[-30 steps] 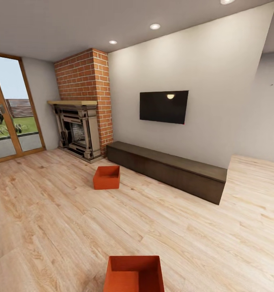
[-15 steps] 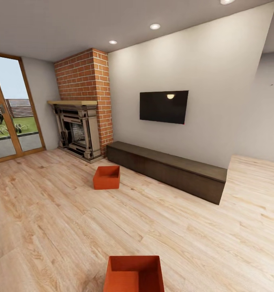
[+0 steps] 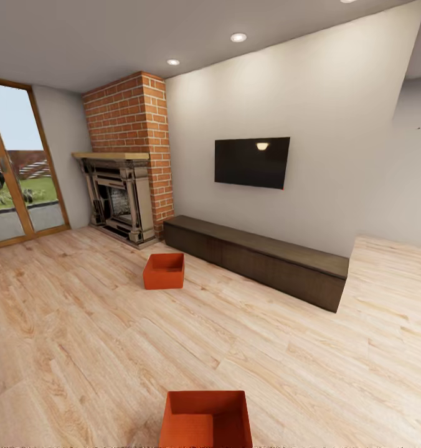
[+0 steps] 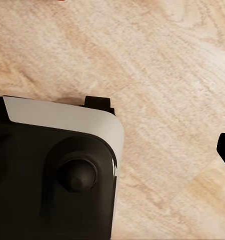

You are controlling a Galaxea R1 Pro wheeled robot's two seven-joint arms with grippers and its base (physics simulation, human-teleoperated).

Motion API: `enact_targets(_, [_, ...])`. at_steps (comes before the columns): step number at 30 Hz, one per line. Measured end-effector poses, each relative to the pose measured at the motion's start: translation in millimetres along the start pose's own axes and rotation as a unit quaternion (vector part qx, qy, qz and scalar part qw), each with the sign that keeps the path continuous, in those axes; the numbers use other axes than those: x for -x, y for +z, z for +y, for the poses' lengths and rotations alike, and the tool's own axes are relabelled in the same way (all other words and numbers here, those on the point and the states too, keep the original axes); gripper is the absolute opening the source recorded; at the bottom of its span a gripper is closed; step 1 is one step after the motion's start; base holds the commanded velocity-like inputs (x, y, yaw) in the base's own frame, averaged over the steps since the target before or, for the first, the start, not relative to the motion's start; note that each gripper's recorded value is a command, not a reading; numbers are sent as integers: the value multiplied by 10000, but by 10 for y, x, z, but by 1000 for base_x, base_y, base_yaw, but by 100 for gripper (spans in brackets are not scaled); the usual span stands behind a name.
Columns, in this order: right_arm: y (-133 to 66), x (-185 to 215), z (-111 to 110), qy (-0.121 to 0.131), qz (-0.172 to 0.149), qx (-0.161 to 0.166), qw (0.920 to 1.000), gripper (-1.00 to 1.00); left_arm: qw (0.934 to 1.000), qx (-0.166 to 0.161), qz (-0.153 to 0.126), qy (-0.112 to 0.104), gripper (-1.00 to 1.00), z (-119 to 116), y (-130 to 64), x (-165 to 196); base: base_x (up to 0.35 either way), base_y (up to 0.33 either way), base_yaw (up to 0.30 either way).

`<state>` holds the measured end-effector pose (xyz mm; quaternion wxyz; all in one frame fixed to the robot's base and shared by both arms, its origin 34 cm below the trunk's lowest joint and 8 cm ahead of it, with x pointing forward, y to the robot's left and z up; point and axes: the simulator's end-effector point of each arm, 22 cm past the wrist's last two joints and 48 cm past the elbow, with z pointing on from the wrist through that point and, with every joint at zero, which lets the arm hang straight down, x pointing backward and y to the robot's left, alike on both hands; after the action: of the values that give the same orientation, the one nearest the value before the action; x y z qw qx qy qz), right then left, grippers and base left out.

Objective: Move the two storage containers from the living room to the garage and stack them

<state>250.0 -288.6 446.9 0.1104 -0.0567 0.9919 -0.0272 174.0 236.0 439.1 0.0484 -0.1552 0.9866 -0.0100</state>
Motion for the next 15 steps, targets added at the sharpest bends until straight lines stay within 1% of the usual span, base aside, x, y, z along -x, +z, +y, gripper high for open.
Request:
enact_targets(7, [2,-42,0,2,54,3,10000,100,9999,55,50,68,100,79,0,-29,0,0,0])
enact_targets(15, [5,-92,10,-17,118,15,9999,100,9999,92,99,44,100,121,-1,-63,0,0,0])
